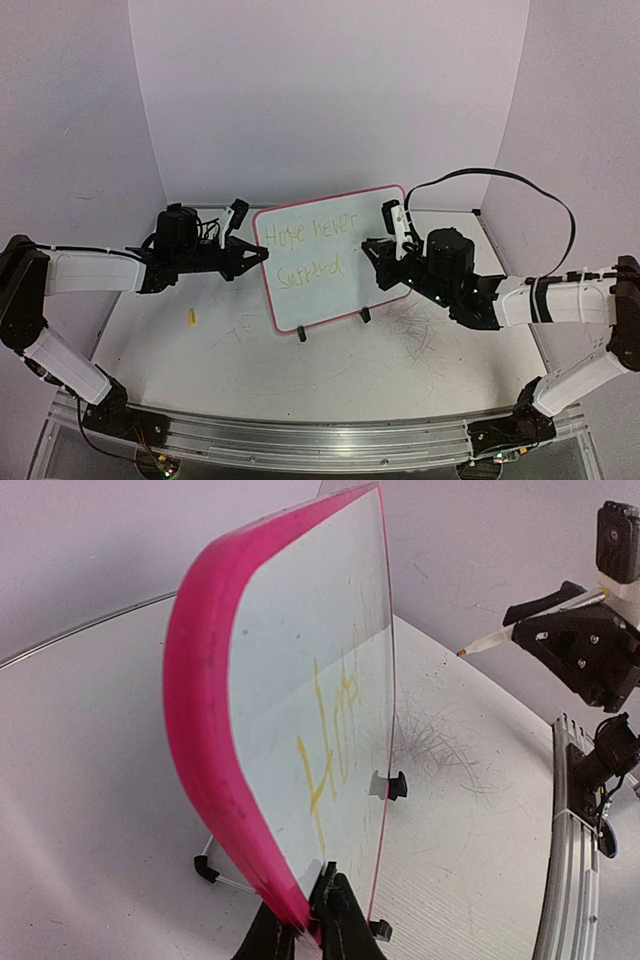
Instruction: Write a sentence on the whiteboard
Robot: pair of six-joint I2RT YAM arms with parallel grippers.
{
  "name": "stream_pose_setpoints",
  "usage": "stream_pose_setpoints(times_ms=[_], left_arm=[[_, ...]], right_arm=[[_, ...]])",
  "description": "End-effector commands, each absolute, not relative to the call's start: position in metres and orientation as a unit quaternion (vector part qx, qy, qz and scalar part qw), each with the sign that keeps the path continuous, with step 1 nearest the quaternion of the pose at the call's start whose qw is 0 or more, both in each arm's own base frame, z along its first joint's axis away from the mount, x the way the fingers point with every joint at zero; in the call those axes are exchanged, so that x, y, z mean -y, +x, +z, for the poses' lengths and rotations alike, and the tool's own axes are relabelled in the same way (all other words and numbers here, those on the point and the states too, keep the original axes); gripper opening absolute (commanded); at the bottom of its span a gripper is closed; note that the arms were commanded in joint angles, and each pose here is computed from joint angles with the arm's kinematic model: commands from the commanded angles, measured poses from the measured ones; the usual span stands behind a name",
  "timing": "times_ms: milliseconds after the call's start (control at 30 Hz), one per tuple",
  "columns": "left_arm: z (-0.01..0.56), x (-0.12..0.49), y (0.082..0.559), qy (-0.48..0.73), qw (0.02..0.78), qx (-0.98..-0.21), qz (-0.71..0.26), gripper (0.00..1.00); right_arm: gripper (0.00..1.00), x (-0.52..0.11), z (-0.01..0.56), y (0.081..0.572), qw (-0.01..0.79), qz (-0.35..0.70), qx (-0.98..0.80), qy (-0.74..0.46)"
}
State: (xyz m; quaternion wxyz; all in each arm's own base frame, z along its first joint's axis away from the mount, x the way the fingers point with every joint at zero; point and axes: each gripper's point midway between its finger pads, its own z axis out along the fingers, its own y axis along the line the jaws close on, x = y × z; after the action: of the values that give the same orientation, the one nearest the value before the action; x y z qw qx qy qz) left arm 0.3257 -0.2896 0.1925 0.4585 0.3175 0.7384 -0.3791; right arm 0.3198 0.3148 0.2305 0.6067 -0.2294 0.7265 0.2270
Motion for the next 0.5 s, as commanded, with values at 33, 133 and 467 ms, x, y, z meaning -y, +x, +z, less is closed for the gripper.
stream_pose_setpoints(times_ms=[33, 133, 467], left_arm=[[0.176, 0.274, 0.345, 0.333, 0.481, -0.756, -0.293, 0.0], [0.173, 0.273, 0.345, 0.333, 0.48, -0.758, -0.29, 0.0], [0.171, 0.274, 0.346, 0.337, 0.477, -0.759, -0.287, 0.0]], right_arm=[[0.0, -0.324, 0.247, 0.327, 0.619, 0.215, -0.701, -0.28], [0.0, -0.324, 0.248, 0.333, 0.622, 0.204, -0.704, -0.276], [0.0, -0.318, 0.229, 0.341, 0.612, 0.19, -0.726, -0.248]])
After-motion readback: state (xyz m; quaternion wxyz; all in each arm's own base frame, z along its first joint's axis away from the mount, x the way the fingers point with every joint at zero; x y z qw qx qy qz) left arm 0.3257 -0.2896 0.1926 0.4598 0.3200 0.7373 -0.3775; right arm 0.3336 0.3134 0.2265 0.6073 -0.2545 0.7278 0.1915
